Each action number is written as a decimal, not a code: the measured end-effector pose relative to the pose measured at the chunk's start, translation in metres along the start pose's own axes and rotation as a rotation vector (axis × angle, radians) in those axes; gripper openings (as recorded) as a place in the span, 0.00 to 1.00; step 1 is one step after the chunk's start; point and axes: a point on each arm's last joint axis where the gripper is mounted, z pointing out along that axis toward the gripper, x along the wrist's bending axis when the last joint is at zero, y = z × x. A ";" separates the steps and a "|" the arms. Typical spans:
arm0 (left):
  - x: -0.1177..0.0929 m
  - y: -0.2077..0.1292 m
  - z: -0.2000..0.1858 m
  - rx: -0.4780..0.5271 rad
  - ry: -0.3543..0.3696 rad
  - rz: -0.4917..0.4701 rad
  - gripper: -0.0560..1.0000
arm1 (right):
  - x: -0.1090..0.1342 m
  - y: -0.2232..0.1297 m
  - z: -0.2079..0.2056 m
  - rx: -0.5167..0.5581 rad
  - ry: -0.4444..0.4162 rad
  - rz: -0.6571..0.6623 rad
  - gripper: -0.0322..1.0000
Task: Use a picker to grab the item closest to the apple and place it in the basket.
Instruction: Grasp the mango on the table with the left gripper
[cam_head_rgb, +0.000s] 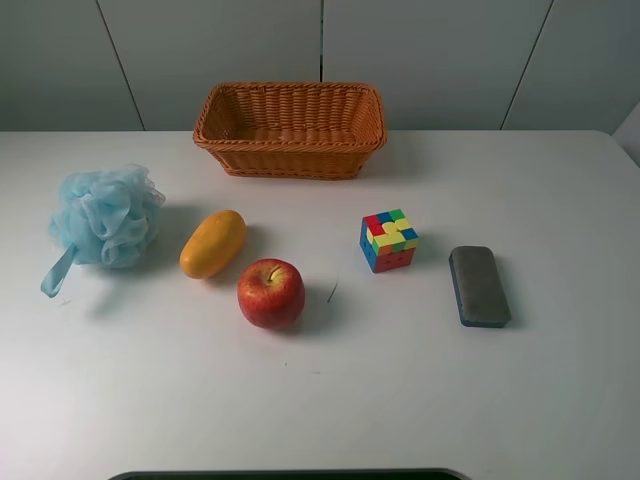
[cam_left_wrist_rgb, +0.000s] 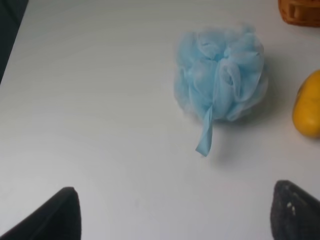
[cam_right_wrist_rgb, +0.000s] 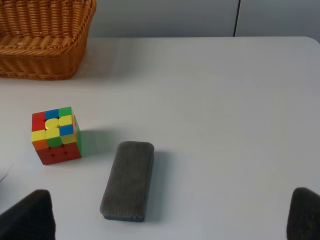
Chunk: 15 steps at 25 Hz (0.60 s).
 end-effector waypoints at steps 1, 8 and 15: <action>-0.001 0.011 0.008 0.044 0.002 0.000 0.74 | 0.000 0.000 0.000 0.000 0.000 0.000 0.71; -0.006 0.078 0.079 0.310 -0.001 -0.003 0.74 | 0.000 0.000 0.000 -0.002 0.000 0.000 0.71; -0.052 0.110 0.155 0.480 -0.078 0.088 0.74 | 0.000 0.000 0.000 -0.002 0.000 0.000 0.71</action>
